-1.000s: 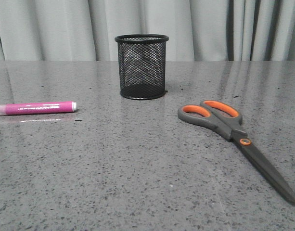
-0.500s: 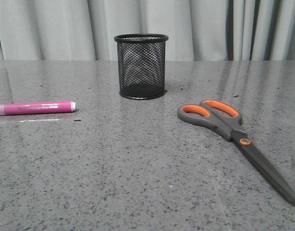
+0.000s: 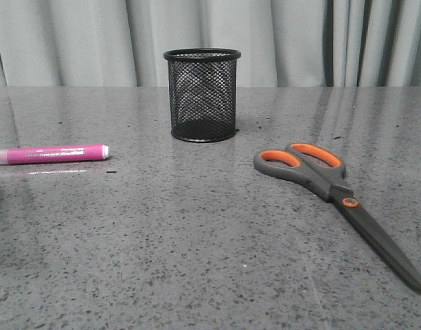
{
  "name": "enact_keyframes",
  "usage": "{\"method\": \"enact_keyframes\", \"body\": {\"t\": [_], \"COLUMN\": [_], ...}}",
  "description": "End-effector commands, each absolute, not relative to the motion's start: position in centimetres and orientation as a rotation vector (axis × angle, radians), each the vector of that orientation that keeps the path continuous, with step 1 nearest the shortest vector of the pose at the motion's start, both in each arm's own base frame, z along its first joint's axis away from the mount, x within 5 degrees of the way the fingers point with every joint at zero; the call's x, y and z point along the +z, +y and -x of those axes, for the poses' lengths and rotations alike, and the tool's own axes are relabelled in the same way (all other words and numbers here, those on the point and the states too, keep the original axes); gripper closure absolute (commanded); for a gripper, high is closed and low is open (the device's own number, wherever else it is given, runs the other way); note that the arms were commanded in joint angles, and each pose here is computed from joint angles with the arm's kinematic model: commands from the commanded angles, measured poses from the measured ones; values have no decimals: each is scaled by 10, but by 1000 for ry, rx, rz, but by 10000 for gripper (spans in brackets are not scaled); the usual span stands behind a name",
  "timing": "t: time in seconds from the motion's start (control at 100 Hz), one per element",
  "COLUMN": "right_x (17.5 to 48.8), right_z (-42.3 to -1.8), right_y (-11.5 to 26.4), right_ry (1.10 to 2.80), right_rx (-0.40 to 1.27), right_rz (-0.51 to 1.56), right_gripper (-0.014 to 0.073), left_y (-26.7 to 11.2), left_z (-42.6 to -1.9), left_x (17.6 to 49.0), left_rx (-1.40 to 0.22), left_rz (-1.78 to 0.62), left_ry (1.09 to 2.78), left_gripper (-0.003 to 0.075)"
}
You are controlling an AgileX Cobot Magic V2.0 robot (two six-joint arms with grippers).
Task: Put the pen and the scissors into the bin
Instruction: 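Lower the left gripper onto the pink highlighter and close on it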
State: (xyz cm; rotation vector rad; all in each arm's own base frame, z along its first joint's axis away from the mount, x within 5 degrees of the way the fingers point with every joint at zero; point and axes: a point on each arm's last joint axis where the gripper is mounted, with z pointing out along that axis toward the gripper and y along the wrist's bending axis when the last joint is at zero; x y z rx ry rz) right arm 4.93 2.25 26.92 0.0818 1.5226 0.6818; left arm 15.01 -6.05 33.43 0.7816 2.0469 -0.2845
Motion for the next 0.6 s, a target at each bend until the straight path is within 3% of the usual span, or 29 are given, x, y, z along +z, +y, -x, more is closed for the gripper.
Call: {"method": "enact_keyframes", "body": {"t": [0.0, 0.07, 0.44, 0.59], "right_x": [284, 283, 278, 278], "right_z": [-50, -49, -49, -49], "right_y": [20, 20, 24, 24], "right_ry": [1455, 1466, 1536, 1536], "right_rx": [655, 657, 673, 672], "right_rz": [-87, -82, -50, -50], "right_gripper": [203, 203, 203, 203], "left_y": [-71, -80, -112, -120], "left_z": [-171, -185, -239, -257], "left_x": [350, 350, 315, 314], "left_rx": [-239, -213, 40, 45], "left_rz": [-928, -1070, -1712, -1780], "left_ry": [1976, 1946, 1943, 1923], "left_gripper": [444, 412, 426, 426]}}
